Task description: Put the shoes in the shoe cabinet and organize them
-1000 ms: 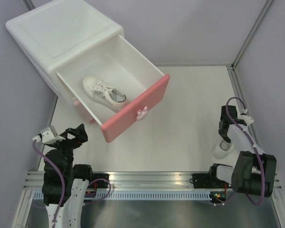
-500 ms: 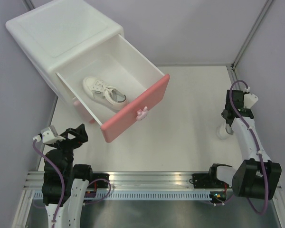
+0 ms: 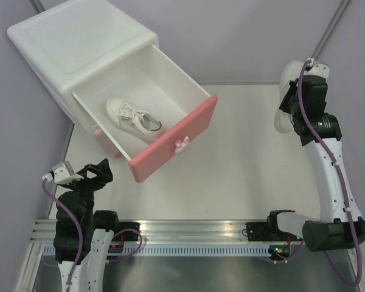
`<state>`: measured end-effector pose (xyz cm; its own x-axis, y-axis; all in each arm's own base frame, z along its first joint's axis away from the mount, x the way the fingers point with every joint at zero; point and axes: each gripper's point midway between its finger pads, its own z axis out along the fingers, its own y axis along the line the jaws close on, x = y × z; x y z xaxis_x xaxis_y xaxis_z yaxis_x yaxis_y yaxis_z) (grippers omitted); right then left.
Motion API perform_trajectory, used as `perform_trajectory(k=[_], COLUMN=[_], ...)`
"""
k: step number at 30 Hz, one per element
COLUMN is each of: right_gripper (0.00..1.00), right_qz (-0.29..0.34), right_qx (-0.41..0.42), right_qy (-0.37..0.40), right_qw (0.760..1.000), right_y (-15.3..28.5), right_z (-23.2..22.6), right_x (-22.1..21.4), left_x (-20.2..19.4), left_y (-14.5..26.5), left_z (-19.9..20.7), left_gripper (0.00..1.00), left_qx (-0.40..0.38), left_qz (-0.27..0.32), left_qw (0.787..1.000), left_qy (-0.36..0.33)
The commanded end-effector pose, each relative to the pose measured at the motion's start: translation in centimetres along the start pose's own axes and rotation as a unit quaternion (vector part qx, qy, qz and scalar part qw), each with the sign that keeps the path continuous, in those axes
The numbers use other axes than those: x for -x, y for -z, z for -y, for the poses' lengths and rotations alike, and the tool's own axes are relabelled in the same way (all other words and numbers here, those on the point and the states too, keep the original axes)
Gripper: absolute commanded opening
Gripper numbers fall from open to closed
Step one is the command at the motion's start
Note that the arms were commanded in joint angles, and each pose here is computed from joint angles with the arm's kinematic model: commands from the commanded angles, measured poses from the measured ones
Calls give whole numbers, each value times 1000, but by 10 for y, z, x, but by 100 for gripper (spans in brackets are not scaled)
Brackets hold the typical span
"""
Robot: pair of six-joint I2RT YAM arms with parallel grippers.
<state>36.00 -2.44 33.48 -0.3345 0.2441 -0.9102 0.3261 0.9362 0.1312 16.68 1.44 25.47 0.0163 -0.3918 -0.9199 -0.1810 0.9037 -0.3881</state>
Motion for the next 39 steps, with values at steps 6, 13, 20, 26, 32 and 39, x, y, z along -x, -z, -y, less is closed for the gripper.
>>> perform_trajectory(k=[6, 13, 20, 26, 32, 39], right_gripper=[1, 1, 1, 1, 1, 1], right_qz=[154, 193, 262, 323, 355, 367], right_qx=[239, 357, 433, 470, 501, 545], right_qy=[70, 163, 237, 273, 294, 287], right_qw=[956, 899, 829, 775, 733, 697], right_y=[68, 112, 162, 204, 241, 283], right_z=[-115, -210, -277, -311, -331, -352], right_x=[115, 124, 127, 130, 123, 116], left_x=[7, 7, 7, 6, 6, 6], left_y=[2, 2, 2, 2, 2, 1], left_z=[5, 5, 6, 5, 6, 6], left_gripper=[93, 94, 94, 94, 94, 94], left_qx=[-14, -17, -17, -17, -19, -19], left_qz=[14, 13, 13, 13, 13, 12], left_qw=[1000, 1000, 1000, 1000, 1000, 1000], left_qy=[-8, -8, -9, -10, -9, -10])
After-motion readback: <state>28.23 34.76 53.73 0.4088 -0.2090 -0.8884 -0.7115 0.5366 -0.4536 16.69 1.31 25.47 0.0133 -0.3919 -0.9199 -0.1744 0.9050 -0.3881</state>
